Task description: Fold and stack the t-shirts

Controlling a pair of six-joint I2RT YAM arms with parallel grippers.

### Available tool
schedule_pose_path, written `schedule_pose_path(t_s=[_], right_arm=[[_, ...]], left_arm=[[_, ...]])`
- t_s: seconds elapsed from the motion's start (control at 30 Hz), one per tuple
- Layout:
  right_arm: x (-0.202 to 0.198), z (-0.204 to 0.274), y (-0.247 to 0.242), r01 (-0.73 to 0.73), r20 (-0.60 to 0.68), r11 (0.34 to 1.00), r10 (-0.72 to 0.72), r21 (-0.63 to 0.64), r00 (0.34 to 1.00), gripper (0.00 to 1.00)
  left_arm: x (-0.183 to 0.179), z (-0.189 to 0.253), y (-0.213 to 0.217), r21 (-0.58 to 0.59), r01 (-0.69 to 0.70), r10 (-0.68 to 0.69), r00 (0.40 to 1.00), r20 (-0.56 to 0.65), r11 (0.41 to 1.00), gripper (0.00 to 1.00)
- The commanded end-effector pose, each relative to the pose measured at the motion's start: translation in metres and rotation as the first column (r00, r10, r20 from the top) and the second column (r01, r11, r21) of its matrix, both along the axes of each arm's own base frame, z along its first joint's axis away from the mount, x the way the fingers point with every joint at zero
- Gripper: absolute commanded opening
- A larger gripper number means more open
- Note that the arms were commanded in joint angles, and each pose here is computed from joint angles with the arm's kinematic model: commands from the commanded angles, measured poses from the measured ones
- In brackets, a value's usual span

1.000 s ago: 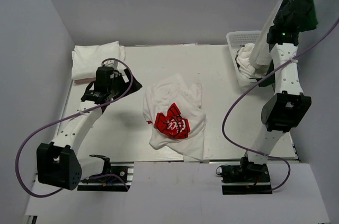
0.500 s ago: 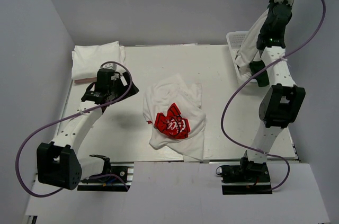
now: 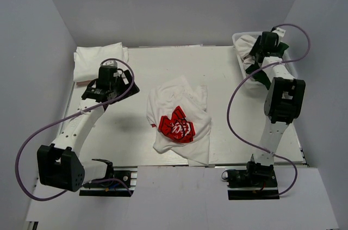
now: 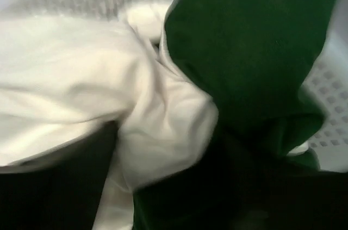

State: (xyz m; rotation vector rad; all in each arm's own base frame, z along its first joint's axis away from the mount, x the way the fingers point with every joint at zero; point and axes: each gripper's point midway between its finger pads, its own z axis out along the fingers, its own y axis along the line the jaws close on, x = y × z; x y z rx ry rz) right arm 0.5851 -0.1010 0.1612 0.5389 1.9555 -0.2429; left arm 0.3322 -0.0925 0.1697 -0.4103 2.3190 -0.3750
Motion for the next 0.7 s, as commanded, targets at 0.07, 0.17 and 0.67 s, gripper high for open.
schedule_pose_path(t_s=[0.07, 0.17, 0.67], right_arm=[[-0.013, 0.009, 0.020, -0.048, -0.086, 0.994, 0.057, 0.101, 0.995, 0.90], [-0.024, 0.063, 0.022, -0.083, 0.006, 0.995, 0.083, 0.053, 0.997, 0.90], [-0.161, 0.125, 0.167, -0.537, 0.098, 0.839, 0.529, 0.086, 0.843, 0.90]], left_arm=[[0.007, 0.016, 0.008, 0.046, -0.008, 0.006, 1.000, 0.030, 0.999, 1.00], [0.009, 0.013, 0.004, 0.050, 0.011, -0.012, 0.999, 0.029, 0.999, 1.00], [0.027, -0.043, -0.046, 0.001, 0.226, -0.224, 0.966, -0.129, 0.974, 1.00]])
